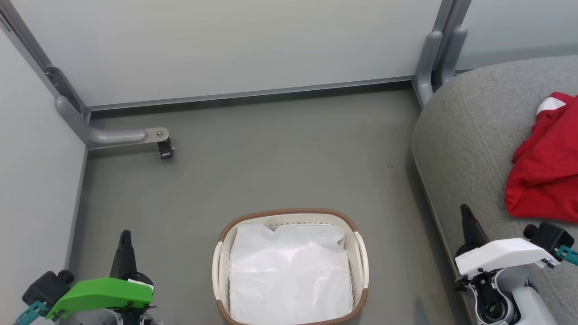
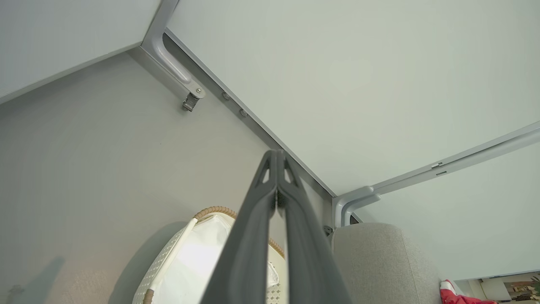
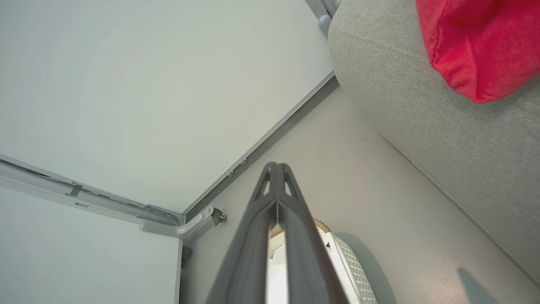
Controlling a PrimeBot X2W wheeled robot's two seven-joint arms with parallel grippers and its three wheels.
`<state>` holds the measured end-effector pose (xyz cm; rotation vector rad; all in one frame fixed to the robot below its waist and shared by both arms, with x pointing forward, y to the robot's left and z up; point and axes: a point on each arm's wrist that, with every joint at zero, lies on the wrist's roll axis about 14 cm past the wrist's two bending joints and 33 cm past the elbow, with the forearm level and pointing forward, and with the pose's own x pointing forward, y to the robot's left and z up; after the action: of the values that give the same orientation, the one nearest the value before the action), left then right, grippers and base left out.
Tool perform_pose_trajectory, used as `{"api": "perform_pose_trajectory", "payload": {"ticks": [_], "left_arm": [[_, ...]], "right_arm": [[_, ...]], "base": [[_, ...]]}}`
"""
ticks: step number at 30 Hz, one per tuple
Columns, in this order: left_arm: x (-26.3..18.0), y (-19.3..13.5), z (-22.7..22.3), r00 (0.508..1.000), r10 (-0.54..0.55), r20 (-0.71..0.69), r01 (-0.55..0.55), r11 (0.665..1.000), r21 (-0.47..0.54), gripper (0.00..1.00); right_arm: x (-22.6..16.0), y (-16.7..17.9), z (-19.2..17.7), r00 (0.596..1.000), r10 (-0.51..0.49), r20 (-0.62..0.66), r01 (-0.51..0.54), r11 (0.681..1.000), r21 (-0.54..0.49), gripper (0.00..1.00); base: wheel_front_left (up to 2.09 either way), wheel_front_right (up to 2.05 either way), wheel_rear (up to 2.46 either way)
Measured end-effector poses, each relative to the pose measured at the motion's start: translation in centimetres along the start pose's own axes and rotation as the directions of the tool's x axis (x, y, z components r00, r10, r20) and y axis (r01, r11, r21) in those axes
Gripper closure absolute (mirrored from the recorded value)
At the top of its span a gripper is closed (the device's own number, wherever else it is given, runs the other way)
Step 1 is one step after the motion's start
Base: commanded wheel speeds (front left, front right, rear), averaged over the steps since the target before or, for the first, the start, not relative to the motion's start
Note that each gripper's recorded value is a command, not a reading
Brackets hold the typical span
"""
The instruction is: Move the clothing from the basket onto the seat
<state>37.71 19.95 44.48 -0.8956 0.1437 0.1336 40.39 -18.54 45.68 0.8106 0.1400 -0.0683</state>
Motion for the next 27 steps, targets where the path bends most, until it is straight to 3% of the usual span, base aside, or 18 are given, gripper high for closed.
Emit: {"api": "perform_pose_trajectory", "payload": {"ticks": [8, 9, 27], "left_arm": [[0.1, -0.4, 0.4, 1.000, -0.011, 0.003, 0.011, 0.996, -0.089, 1.00], [0.1, -0.7, 0.7, 1.000, -0.018, 0.007, 0.019, 0.988, -0.153, 1.00], [0.1, -1.7, 1.4, 0.999, -0.051, 0.014, 0.053, 0.945, -0.322, 1.00]], "right_arm": [[-0.1, 0.3, 0.6, 1.000, 0.007, 0.010, -0.008, 0.994, 0.105, 1.00], [-0.2, 0.4, 0.9, 1.000, 0.012, 0.017, -0.014, 0.984, 0.175, 1.00], [-0.7, 0.9, 1.9, 0.999, 0.034, 0.034, -0.044, 0.931, 0.362, 1.00]], "base": [[0.00, 0.00, 0.00], [0.00, 0.00, 0.00], [0.00, 0.00, 0.00]]}}
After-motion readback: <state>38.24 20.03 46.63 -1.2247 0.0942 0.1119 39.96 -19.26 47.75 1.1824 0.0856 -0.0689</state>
